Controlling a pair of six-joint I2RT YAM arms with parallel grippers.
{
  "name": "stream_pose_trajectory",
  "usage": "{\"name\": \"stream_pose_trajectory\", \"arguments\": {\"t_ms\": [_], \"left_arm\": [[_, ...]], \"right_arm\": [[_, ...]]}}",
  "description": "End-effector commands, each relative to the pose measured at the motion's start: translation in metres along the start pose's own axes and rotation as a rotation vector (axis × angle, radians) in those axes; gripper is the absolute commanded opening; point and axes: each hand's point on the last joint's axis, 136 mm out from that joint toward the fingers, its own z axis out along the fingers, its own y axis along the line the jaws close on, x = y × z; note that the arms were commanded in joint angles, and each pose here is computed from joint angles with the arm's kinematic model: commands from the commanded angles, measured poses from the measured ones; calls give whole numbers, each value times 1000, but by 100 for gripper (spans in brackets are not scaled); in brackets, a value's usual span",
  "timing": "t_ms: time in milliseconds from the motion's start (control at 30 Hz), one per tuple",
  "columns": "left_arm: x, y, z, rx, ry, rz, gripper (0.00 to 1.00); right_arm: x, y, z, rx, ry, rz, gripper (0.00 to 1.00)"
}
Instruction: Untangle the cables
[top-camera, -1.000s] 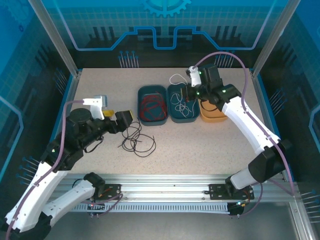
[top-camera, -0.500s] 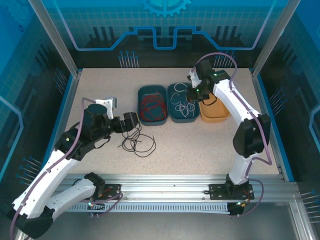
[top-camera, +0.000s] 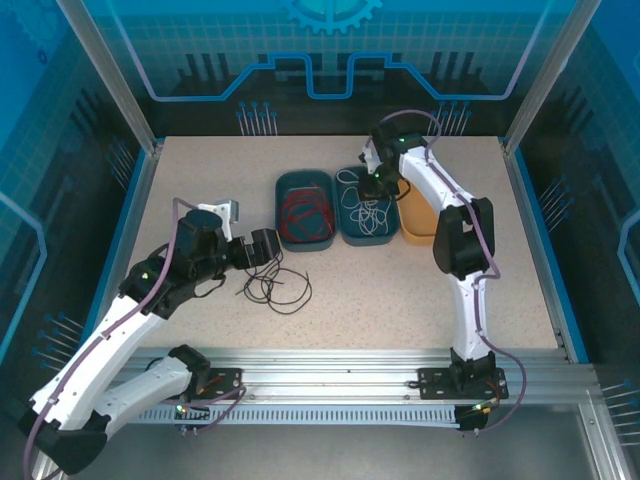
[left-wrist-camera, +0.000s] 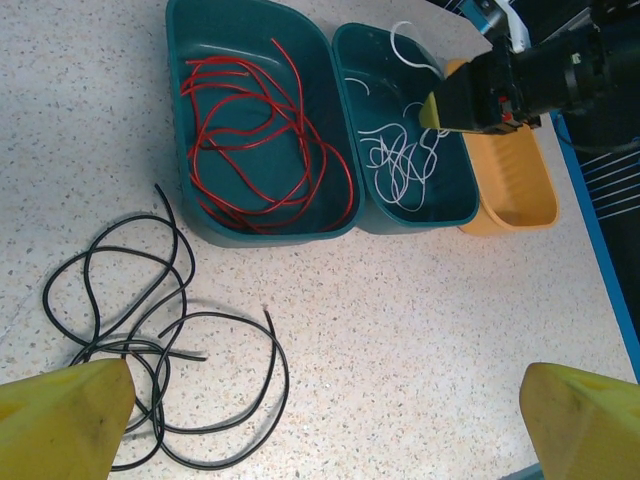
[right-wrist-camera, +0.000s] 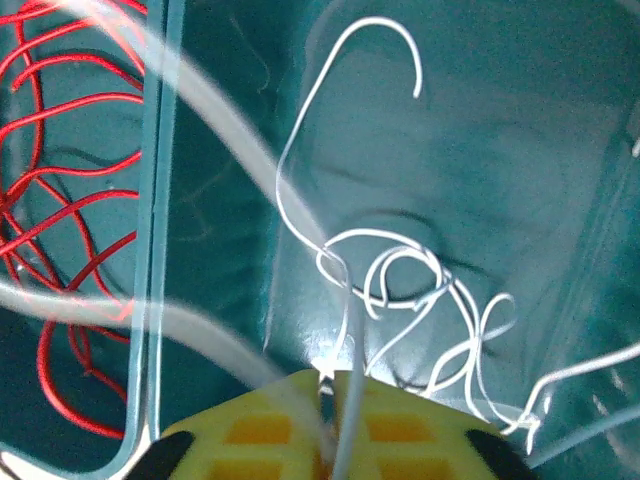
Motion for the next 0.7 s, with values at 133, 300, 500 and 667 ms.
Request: {"name": "stream_pose_trajectory", "arguments": {"t_ms": [133, 300, 500, 667], "left_arm": [[7, 0, 7, 11, 25, -25, 99], [8, 1, 9, 6, 31, -23, 99], [9, 2, 9, 1, 33, -21, 99], [11, 8, 9, -18, 33, -34, 99]], "right_arm": [[-2, -14, -3, 47, 13, 53, 21], [6, -13, 4, 18, 35, 62, 19], [12, -9, -6, 35, 16, 40, 26], [11, -4, -36, 45, -58, 19, 43]]}}
